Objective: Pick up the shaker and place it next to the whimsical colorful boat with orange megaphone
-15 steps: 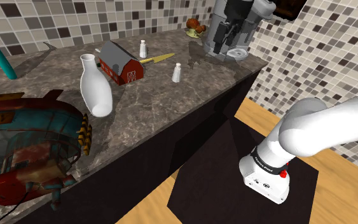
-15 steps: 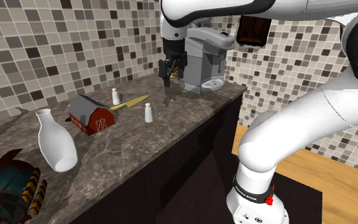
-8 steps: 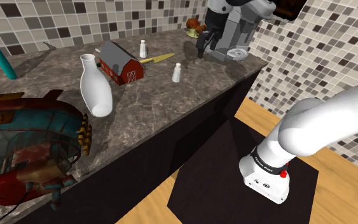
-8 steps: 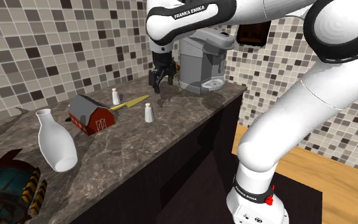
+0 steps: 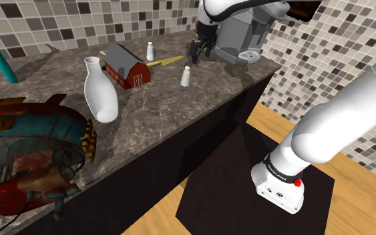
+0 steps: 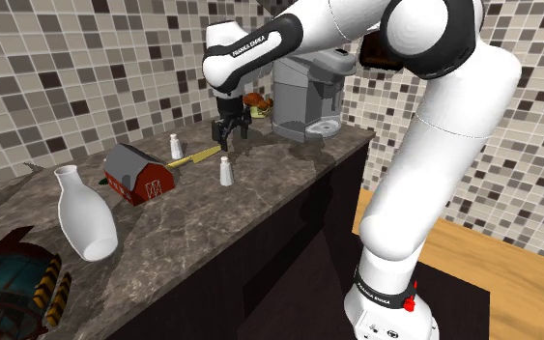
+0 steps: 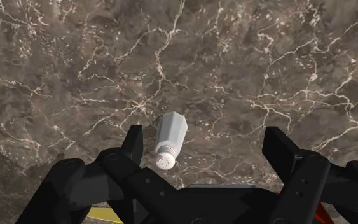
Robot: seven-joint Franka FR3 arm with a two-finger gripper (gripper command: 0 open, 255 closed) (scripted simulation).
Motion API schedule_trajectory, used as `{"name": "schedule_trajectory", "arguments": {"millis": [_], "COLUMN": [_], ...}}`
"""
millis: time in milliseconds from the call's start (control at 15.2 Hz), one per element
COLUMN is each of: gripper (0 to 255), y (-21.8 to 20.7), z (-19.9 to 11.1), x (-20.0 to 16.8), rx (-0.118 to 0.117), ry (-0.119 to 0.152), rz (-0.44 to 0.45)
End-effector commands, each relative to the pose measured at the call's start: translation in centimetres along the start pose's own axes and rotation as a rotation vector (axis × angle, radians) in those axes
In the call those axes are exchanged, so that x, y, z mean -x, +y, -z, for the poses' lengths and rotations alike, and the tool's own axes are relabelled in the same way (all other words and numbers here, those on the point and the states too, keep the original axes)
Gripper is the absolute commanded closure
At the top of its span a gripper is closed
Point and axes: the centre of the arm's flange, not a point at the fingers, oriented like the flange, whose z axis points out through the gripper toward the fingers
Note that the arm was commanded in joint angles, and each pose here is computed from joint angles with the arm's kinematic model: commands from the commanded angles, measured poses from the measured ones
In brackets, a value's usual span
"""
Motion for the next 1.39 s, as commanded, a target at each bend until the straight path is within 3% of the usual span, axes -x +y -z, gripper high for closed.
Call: {"name": "schedule_trajectory", "arguments": {"millis": [0, 594, 1056, 1320], "gripper": [0, 0, 0, 0], "y": [0.4, 2.6, 2.7, 2.7], "z": [-1.8, -9.1, -12.8, -13.1], "x": [-1.8, -10.1, -10.0, -10.0], "rx": [0.004, 0.019, 0.019, 0.019], "ry": [-0.002, -0.01, -0.01, -0.01], "rz": [-0.006, -0.033, -0.033, -0.033]}}
